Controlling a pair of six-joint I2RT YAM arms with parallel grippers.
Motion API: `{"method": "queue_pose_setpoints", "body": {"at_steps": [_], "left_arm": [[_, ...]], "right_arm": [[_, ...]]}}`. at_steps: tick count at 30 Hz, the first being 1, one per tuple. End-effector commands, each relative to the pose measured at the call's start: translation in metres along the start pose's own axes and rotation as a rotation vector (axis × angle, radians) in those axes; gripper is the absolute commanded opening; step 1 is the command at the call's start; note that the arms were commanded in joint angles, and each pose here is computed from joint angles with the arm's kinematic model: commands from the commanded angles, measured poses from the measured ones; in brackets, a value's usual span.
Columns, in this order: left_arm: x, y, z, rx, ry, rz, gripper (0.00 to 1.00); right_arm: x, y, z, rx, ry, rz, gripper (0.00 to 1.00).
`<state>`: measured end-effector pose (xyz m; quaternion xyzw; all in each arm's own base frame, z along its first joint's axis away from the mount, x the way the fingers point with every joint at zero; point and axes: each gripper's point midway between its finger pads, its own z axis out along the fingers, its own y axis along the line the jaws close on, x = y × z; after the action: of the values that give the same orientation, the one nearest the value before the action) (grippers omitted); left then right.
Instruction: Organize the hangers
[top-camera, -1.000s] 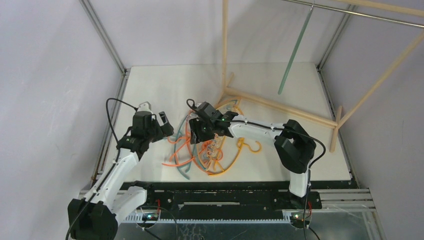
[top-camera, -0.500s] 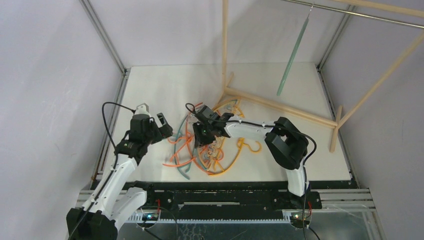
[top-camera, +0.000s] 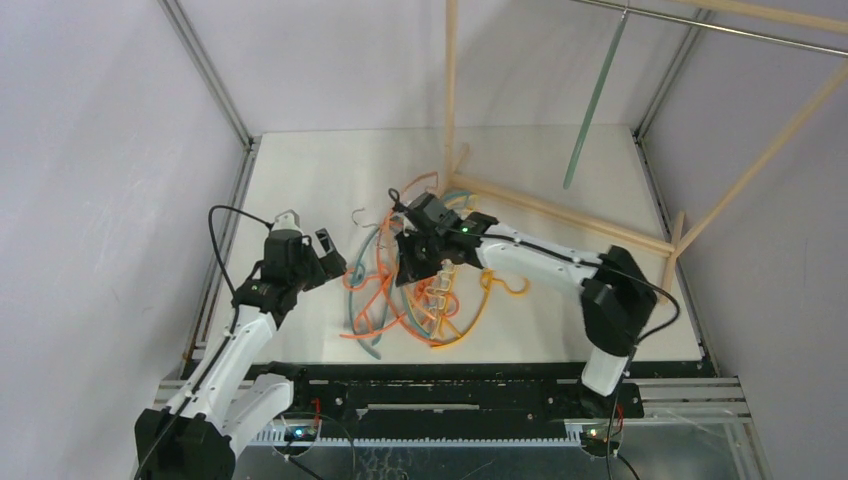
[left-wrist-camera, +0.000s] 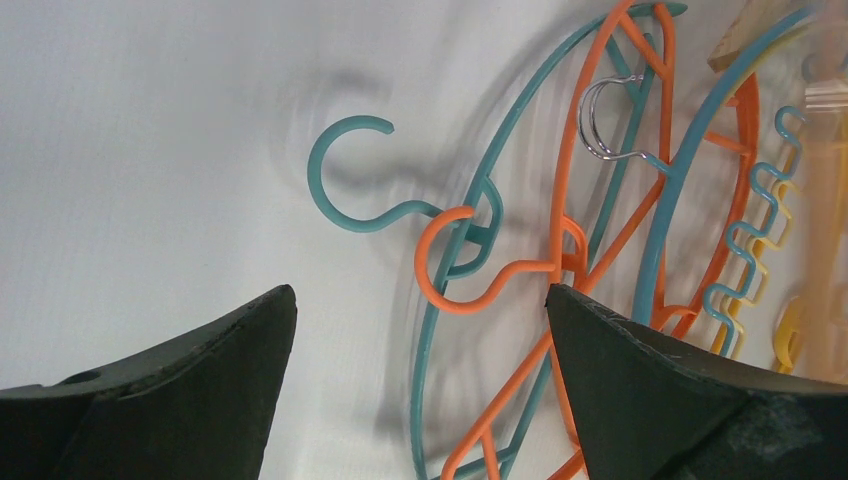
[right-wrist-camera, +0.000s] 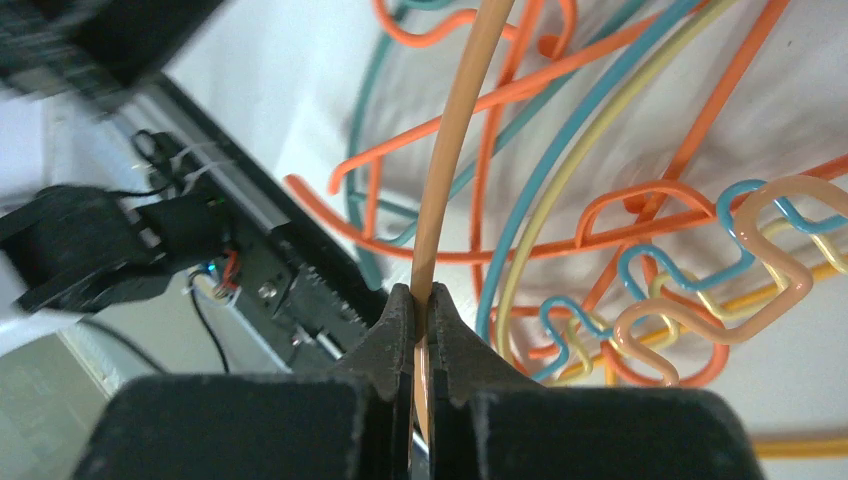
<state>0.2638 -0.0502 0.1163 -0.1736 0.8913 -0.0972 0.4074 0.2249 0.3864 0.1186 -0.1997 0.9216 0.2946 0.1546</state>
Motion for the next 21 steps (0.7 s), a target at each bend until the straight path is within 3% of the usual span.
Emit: {"method": "queue_pose_setpoints", "body": {"at_steps": [1, 6, 10, 21], "left_arm": [[-0.021, -0.006, -0.002, 0.007, -0.063, -0.023, 0.99], [-0.023, -0.006, -0.004, 0.008, -0.075, -0.040, 0.99], [-0.024, -0.008, -0.007, 0.017, -0.072, -0.039, 0.99], [-0.025, -0.010, -0.009, 0.027, -0.068, -0.034, 1.00]], "right_arm": [[-0.029, 0.039, -0.071, -0.108, -0.152, -0.113, 0.00], [-0.057, 0.039, -0.121, -0.111, -0.309, -0.059, 0.00], [-0.101, 0.034, -0.174, -0.118, -0.525, 0.074, 0.00], [-0.193, 0.046, -0.283, -0.084, -1.050, 0.120, 0.00]]}}
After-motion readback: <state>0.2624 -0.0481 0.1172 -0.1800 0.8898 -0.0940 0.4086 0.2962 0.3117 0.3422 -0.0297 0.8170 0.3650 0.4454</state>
